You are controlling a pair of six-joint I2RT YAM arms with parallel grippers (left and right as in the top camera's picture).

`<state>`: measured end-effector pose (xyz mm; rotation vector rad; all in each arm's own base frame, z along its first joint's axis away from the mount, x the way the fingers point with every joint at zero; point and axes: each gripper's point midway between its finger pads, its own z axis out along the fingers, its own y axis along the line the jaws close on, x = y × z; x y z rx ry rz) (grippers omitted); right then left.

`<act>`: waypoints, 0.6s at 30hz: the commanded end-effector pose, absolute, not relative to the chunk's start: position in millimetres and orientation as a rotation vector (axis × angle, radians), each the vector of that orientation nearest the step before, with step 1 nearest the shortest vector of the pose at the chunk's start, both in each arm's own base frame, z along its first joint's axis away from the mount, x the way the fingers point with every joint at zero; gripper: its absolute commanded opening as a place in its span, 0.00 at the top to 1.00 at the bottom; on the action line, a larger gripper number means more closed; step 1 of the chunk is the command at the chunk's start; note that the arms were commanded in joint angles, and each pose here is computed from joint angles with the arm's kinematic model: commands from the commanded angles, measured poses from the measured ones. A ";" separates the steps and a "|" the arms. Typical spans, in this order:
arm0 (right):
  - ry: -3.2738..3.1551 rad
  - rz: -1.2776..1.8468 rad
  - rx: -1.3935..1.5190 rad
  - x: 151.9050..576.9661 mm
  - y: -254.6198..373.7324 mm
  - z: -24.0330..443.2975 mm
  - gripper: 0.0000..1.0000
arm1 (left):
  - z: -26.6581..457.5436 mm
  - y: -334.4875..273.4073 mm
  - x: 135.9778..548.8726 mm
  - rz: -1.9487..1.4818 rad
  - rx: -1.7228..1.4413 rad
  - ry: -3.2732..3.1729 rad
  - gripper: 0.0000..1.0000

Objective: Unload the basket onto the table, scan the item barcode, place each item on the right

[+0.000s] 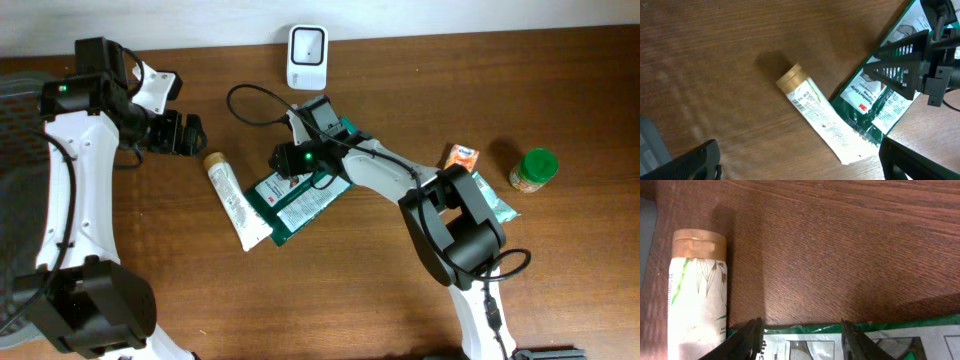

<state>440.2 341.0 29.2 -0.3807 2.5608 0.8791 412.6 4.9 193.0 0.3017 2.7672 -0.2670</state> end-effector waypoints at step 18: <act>2.965 0.358 -0.225 332.2 158.1 208.2 0.51 | 205.2 3.6 412.7 -0.271 0.319 2.730 0.01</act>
